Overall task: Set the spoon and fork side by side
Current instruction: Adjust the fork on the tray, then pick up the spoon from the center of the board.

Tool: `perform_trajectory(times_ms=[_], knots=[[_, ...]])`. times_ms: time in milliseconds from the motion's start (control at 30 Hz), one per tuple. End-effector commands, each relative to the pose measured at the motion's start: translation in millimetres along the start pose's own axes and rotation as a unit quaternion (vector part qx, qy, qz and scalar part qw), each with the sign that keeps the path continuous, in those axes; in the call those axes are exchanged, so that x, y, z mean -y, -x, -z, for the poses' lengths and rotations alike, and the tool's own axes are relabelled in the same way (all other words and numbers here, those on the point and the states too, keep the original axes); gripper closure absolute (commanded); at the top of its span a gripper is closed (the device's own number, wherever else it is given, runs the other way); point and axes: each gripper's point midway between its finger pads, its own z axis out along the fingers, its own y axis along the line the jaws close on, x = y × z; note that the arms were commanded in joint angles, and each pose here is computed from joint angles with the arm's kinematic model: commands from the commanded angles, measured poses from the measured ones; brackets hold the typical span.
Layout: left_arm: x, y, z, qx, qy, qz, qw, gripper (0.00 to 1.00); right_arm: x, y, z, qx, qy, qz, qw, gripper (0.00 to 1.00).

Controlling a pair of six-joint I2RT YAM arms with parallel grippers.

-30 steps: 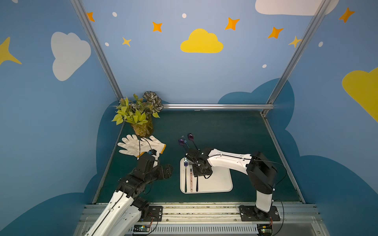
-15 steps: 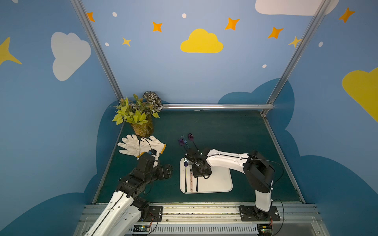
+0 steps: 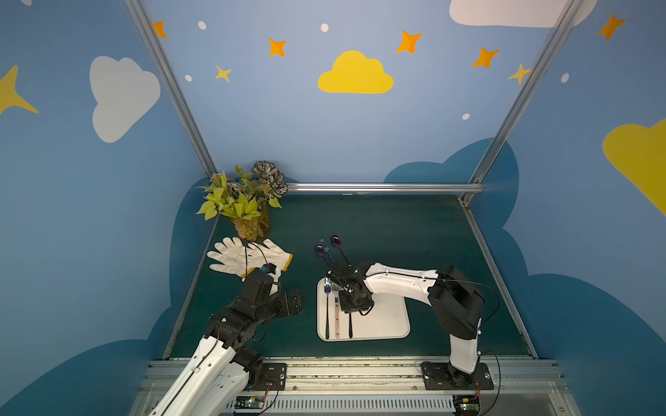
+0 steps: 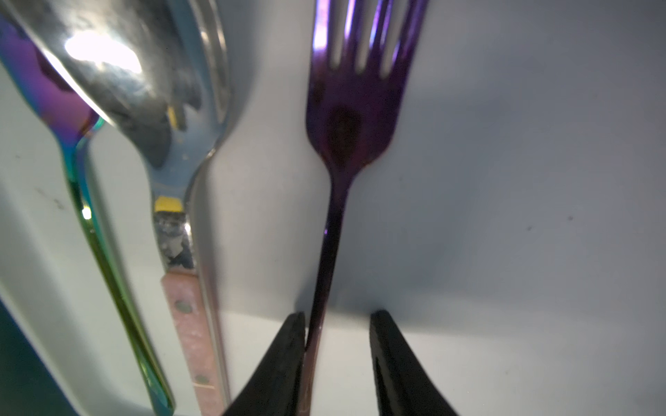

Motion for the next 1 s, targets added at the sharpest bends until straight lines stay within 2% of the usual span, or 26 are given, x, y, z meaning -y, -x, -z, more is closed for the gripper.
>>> perform_trajectory(times_ms=[0, 267, 433, 633, 833, 967], knots=[[-2, -2, 0, -0.002, 0.003, -0.001, 1.0, 0.0, 8, -4, -5, -0.008, -0.005, -0.003, 1.0, 0.66], [-1, -2, 0, -0.002, 0.002, -0.001, 1.0, 0.0, 7, -3, -2, -0.006, 0.001, -0.002, 1.0, 0.66], [-1, -2, 0, -0.002, 0.002, -0.002, 1.0, 0.0, 3, 13, 38, 0.049, 0.029, 0.013, 0.998, 0.59], [0, -4, -4, -0.015, 0.002, -0.002, 1.0, 0.0, 18, 48, 87, 0.109, 0.051, 0.049, 0.992, 0.55], [-1, -5, -6, -0.03, 0.008, -0.004, 1.0, 0.0, 29, 103, 97, 0.119, 0.073, 0.104, 0.985, 0.56], [-1, -8, -8, -0.039, 0.01, -0.002, 0.999, 0.0, 23, 143, 90, 0.121, 0.054, 0.163, 0.978, 0.56]])
